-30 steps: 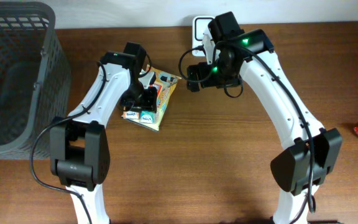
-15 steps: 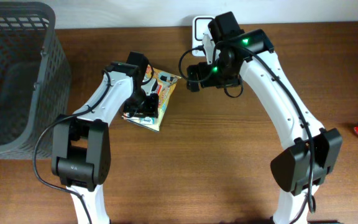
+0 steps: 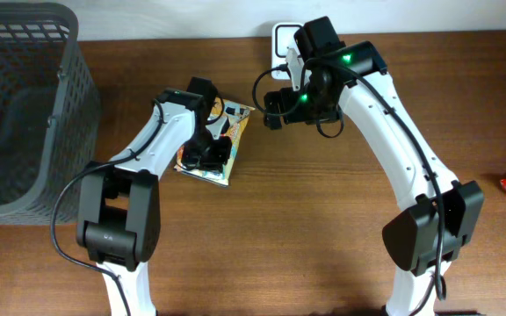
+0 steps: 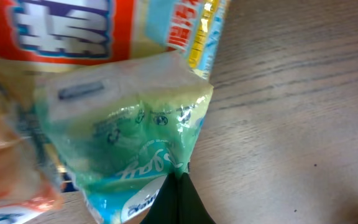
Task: Scan the item barcode
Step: 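Grasp the green tissue pack with the left gripper and lift it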
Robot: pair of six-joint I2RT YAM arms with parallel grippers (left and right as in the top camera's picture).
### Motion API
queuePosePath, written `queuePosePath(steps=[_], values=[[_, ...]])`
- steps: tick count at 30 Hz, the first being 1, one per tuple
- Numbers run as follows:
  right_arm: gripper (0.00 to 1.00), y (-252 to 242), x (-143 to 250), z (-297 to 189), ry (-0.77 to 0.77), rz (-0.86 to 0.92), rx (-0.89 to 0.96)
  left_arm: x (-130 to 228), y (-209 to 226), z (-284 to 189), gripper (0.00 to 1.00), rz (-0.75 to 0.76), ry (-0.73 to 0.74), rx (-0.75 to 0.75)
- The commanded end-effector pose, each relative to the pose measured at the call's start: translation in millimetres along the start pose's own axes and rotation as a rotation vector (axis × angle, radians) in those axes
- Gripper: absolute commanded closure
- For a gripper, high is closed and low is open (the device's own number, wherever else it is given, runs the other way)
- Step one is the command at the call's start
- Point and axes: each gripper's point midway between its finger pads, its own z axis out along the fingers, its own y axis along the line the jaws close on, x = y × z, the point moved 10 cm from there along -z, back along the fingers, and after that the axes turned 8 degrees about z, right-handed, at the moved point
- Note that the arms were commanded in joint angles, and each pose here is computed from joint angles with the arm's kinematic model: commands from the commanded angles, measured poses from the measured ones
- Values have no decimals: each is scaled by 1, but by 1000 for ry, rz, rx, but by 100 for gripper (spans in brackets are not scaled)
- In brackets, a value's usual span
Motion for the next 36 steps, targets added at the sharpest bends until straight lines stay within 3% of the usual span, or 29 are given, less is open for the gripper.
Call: queuePosePath(steps=[1,19,20,21,22,24,29,33,36], values=[[1,-1,0,3,5,-7,10,-2,-7,-4,100,19,-16,18],[2,-1,0,3,5,-7,10,-7,-22,-47,99,42,-92,65],[2,-1,0,3,5,-7,10,-7,-19,-47,78,39,-92,24],[2,-1,0,3,5,-7,10,-6,-16,-47,43,16,-87,-23],[1,-1,0,3,5,-7,10,-5,-12,-47,18,-26,-79,-80],[2,-1,0,3,5,-7,10,-2,-5,-48,1,-91,-66,-179],[1,-1,0,3,5,-7,10,-2,-6,-43,1,-95,-57,-182],[2,-1,0,3,5,-7,10,-3,-21,-34,16,-63,-46,-182],[1,-1,0,3,5,-7,10,-5,-34,-30,36,-27,-60,-181]])
